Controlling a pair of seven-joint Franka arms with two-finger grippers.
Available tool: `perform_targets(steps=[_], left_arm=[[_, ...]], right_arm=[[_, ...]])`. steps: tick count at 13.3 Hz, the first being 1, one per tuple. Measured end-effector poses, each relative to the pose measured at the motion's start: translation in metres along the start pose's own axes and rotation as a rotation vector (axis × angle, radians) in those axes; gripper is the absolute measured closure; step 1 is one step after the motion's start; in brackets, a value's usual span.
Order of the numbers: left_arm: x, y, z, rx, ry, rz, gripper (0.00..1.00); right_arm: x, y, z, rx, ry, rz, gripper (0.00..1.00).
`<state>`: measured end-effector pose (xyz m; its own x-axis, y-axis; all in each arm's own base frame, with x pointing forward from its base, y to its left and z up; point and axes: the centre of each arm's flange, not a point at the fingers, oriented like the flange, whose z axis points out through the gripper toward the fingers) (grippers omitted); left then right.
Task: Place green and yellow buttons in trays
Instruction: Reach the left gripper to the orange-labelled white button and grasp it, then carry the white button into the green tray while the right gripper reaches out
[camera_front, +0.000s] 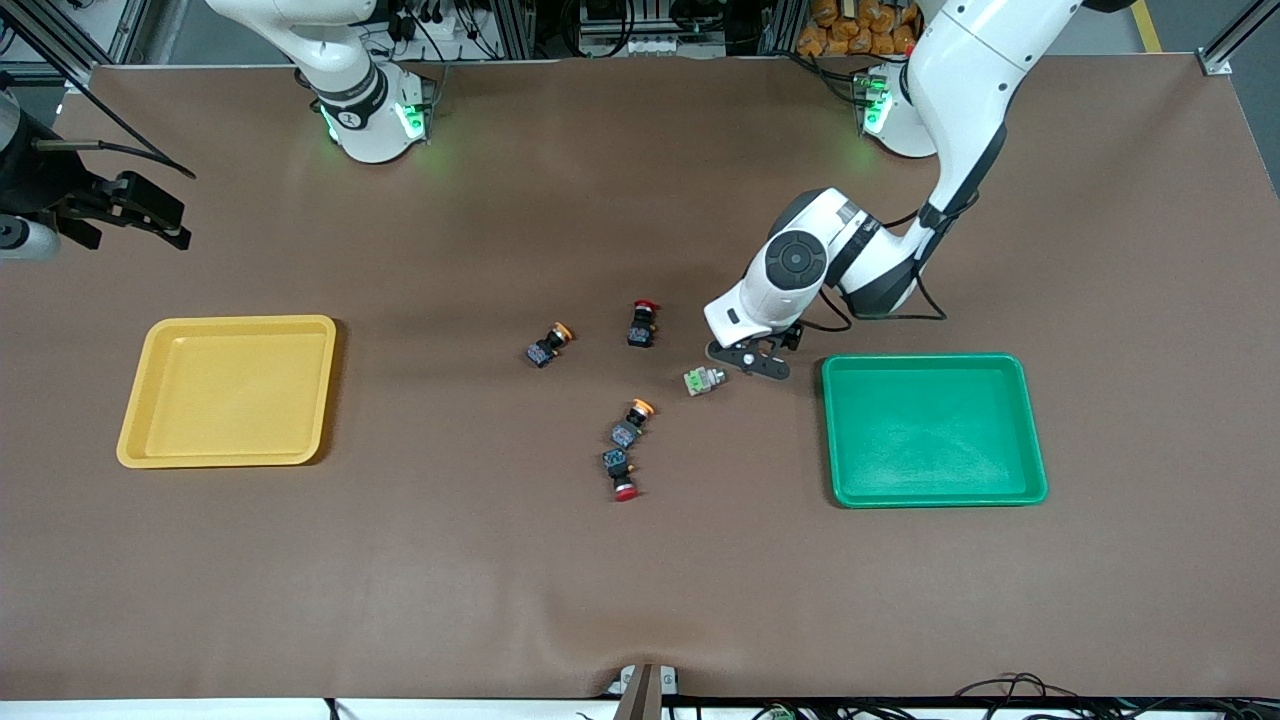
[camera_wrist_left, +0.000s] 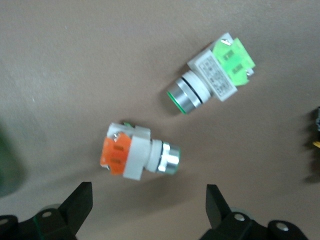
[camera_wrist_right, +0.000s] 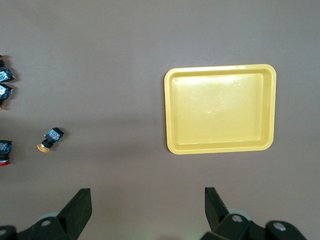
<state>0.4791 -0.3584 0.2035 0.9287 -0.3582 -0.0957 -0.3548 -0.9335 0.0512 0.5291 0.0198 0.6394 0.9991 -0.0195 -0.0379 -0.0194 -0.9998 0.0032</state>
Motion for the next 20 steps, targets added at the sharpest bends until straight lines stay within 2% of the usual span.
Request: perform_targets(steps=[2,8,10,13,14,18,20], left_arm=[[0.005,-0.004,0.011,0.017,0.001,0.024,0.00],[0.009,-0.003,0.026,-0.003,0.011,0.027,0.00],[0.009,-0.003,0.027,-0.006,0.014,0.024,0.00],[0.010,-0.005,0.027,-0.005,0.015,0.019,0.30],[0.011,-0.006,0.027,-0.006,0.016,0.015,0.33],[0.022,-0.028,0.006,0.004,0.036,-0.026,0.33],[0.026,-0.058,-0.026,0.043,0.027,-0.069,0.33]], right_arm=[[0.009,0.000,0.007,0.002,-0.009,-0.002,0.00],[0.044,0.014,0.038,0.008,-0.051,0.021,0.00],[0.061,0.025,0.072,0.011,-0.108,0.035,0.00],[0.082,0.034,0.121,0.016,-0.187,0.052,0.00],[0.083,0.036,0.130,0.014,-0.208,0.082,0.00],[0.077,0.032,0.152,-0.021,-0.281,0.345,0.00],[0.073,0.017,0.164,-0.004,-0.317,0.424,0.00]])
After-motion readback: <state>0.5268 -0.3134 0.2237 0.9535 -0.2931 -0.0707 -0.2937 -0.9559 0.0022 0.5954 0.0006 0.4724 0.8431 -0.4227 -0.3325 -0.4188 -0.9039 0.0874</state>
